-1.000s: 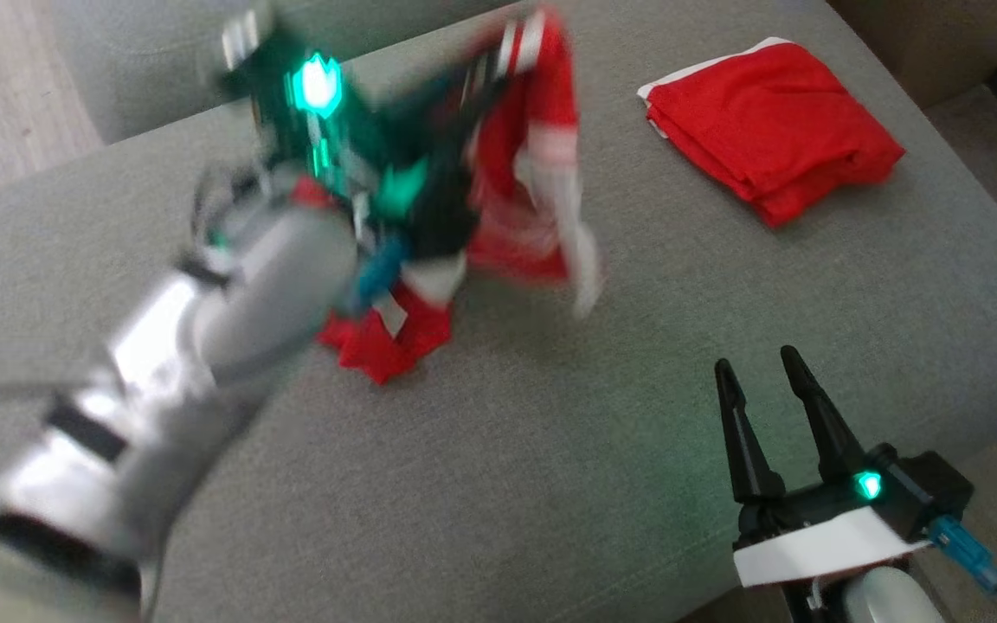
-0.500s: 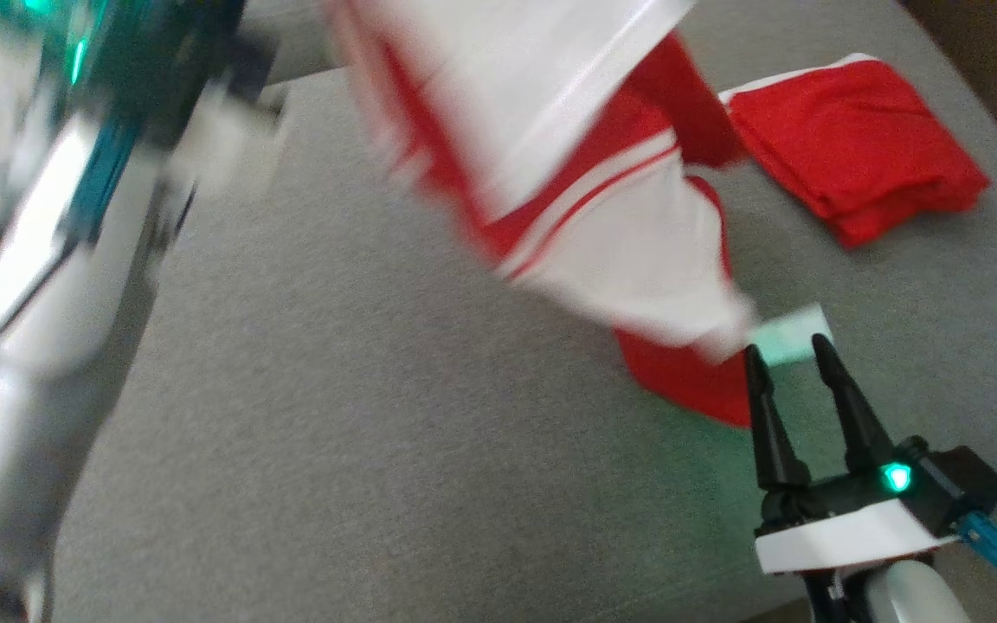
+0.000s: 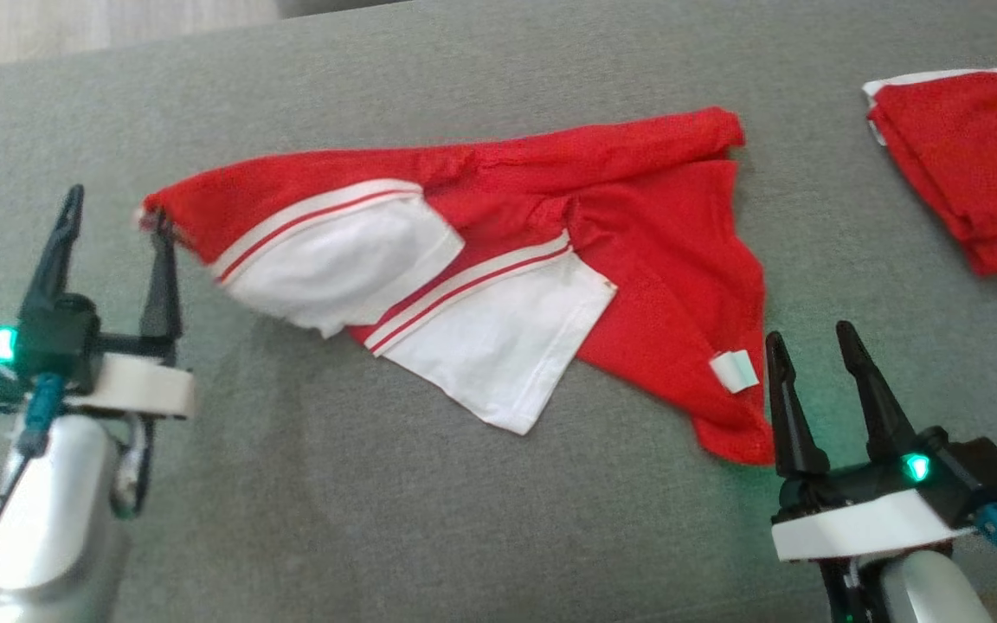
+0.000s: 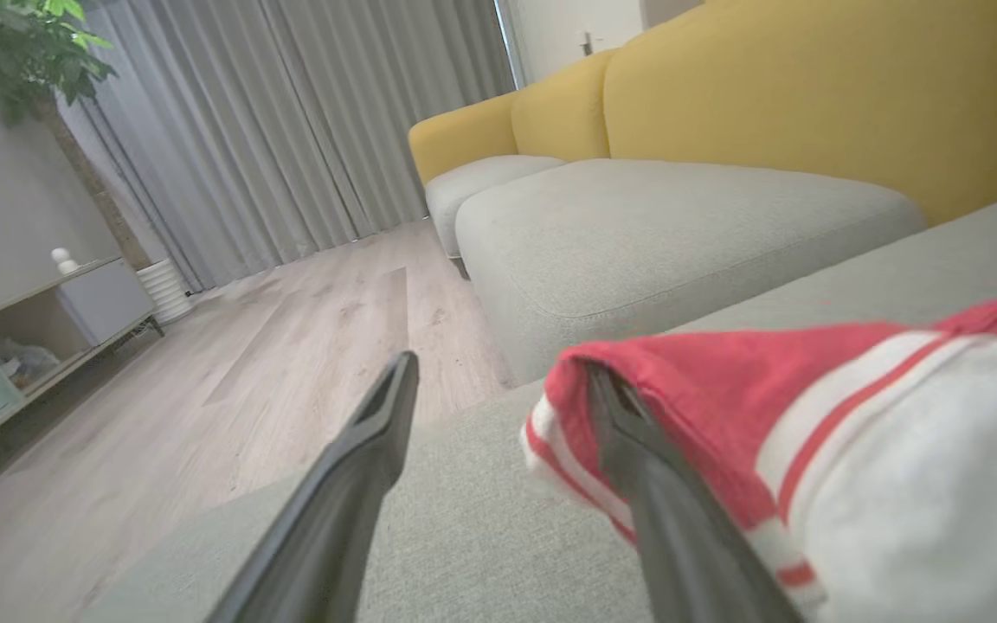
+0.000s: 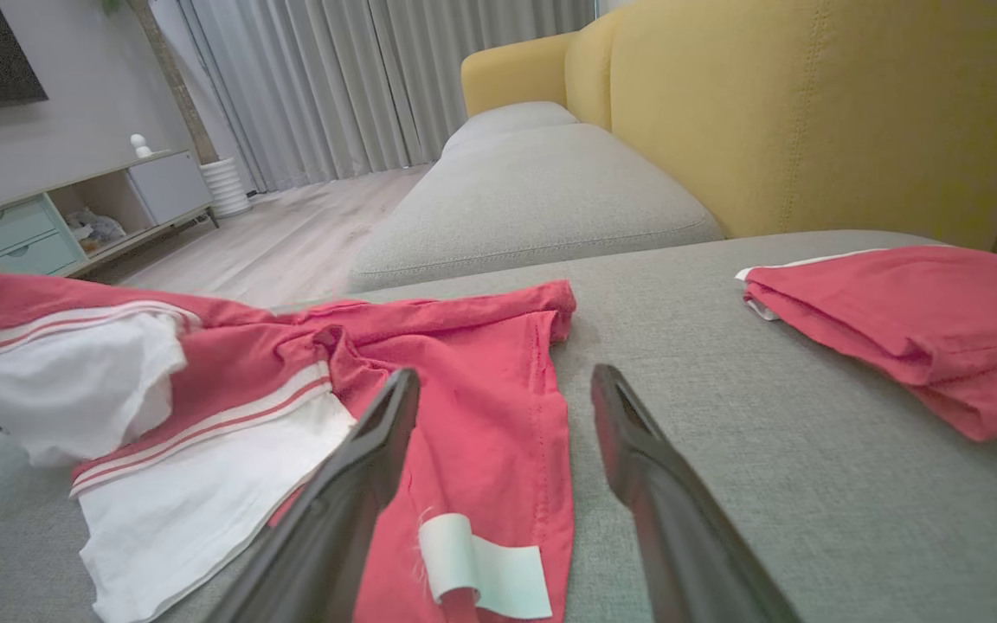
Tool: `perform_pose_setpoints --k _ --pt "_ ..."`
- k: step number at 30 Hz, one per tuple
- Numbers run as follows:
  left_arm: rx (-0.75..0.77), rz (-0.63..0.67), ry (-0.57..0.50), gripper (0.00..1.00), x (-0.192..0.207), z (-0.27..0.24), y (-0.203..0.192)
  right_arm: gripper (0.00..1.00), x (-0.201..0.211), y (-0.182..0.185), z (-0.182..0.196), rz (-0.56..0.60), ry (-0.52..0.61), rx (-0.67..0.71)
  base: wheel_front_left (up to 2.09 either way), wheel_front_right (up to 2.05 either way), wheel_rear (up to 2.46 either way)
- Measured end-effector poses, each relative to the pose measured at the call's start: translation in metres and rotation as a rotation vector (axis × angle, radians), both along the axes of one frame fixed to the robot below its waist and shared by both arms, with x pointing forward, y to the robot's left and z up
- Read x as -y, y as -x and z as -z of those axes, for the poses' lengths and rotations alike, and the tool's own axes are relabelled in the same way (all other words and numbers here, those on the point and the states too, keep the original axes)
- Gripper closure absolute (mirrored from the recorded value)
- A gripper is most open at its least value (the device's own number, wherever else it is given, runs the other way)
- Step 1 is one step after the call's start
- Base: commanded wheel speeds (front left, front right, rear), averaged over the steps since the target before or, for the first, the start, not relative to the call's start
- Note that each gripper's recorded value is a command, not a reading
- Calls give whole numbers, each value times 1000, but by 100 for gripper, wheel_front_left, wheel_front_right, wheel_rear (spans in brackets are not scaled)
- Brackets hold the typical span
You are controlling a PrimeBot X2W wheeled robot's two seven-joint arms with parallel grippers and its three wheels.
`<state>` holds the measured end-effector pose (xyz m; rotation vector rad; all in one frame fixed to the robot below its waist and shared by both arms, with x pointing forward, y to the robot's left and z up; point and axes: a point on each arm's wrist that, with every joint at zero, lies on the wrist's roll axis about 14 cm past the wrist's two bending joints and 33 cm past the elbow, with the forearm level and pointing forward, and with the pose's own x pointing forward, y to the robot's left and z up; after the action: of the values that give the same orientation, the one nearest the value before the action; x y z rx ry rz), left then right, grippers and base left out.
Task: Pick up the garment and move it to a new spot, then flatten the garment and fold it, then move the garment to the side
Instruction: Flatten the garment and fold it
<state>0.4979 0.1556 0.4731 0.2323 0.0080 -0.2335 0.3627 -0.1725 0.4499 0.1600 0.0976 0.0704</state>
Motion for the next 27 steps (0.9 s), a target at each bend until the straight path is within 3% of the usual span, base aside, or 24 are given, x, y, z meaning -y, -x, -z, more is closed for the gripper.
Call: perform_pose_setpoints --k 6,14,22,27 --pt "-102 -140 78 0 -9 35 33 0 -14 -4 0 -44 -11 4 0 0 0" --pt "-229 42 327 0 64 54 69 0 -16 -5 -1 -49 -12 8 0 0 0" --pt "-379 116 342 0 99 91 79 0 -15 -1 3 -48 -10 -8 0 0 0" --pt "-367 108 354 0 102 87 59 0 -7 0 2 -29 4 -7 0 0 0"
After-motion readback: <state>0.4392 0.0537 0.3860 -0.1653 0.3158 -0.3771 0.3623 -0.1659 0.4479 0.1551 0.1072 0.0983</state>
